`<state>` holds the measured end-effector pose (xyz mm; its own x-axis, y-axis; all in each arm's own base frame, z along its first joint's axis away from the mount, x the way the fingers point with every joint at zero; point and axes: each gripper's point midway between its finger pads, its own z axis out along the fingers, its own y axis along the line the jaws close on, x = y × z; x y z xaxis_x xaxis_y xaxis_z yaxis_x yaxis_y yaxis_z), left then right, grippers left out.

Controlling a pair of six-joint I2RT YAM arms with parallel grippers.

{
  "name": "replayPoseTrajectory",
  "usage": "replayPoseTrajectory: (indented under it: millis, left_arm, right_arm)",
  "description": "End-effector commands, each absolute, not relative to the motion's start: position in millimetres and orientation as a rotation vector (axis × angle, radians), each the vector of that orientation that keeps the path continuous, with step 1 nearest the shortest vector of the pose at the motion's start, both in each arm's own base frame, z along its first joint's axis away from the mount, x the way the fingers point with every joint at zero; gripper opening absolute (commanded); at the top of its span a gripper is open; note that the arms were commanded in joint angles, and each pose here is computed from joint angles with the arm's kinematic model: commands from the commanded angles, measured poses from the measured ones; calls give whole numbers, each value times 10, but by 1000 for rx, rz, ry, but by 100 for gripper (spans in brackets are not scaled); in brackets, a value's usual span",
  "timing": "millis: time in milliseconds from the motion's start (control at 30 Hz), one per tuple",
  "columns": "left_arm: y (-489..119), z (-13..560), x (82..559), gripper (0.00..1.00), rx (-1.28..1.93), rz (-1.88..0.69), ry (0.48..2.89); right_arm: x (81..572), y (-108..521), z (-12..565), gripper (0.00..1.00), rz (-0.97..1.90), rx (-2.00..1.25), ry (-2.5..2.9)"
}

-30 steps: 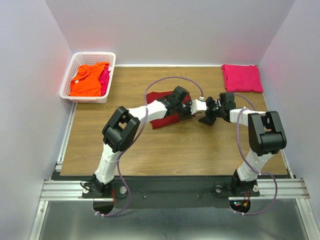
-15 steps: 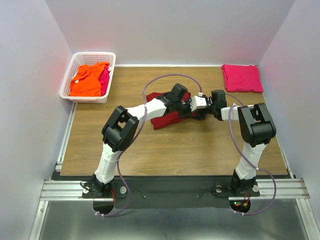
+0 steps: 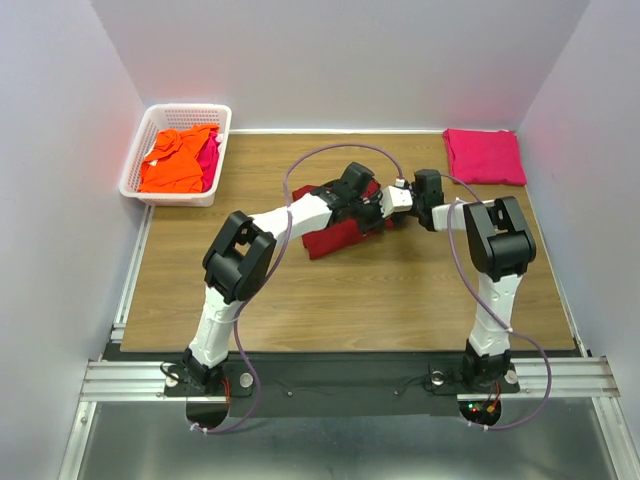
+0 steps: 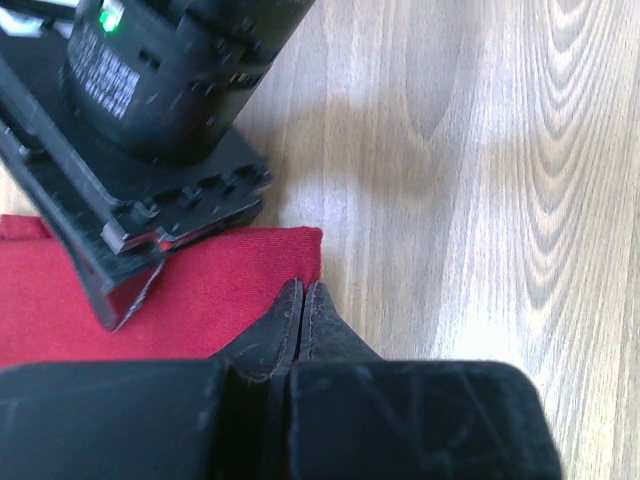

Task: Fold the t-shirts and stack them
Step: Neatly place the folded tshirt to the corner

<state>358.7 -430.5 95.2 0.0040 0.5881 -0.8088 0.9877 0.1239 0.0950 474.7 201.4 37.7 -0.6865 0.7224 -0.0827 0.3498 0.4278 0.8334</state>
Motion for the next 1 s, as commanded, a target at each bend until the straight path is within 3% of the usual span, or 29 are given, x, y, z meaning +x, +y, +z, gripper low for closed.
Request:
replayPoseTrajectory:
  millis: [0, 100, 233, 300, 333, 367, 467, 600, 633, 767, 800, 967]
  left_arm:
    - [-4433, 1263, 3633, 0, 1524, -736, 1598]
    - [-4434, 1261, 3640, 0, 1526, -738, 1599]
    - [-4417, 1238, 3658, 0, 1531, -731, 1607]
    - [-4418, 1254, 3680, 0, 1529, -726, 1607]
    - [-4388, 1245, 3695, 2, 1524, -722, 1623]
    - [-4376, 1277, 3719, 11, 1518, -721, 1627]
    - [-4238, 1443, 3787, 26, 1486, -722, 1660]
    - [-3923, 1551, 3846, 35, 1440, -730, 1731]
    - [-3786, 1617, 3854, 44, 1424, -742, 1751]
    - [-3527, 1733, 3878, 46, 1367, -755, 1823]
    - [-3417, 1806, 3926, 52, 1318, -757, 1844]
    - [-3159, 1828, 3999, 61, 1215, -734, 1892]
  right_arm:
    - [4863, 1967, 114, 42, 1033, 911, 2257]
    - [4912, 1961, 29, 41, 1005, 902, 2260]
    - [4941, 1963, -6, 22, 990, 867, 2262]
    - [4978, 1980, 44, 7, 988, 797, 2261]
    - [4989, 1993, 76, 2, 984, 765, 2267]
    - [5007, 1984, 87, 1, 956, 696, 2277]
    - [5175, 1936, 343, 1, 865, 456, 2262]
    - [5397, 1701, 703, 0, 705, 182, 2191]
    - [5457, 1630, 771, 1, 639, 81, 2180]
    - [5617, 1320, 953, 1, 524, -69, 2144]
    - [5664, 1210, 971, 1, 492, -85, 2138]
    - [5892, 891, 1100, 1, 321, -236, 2104]
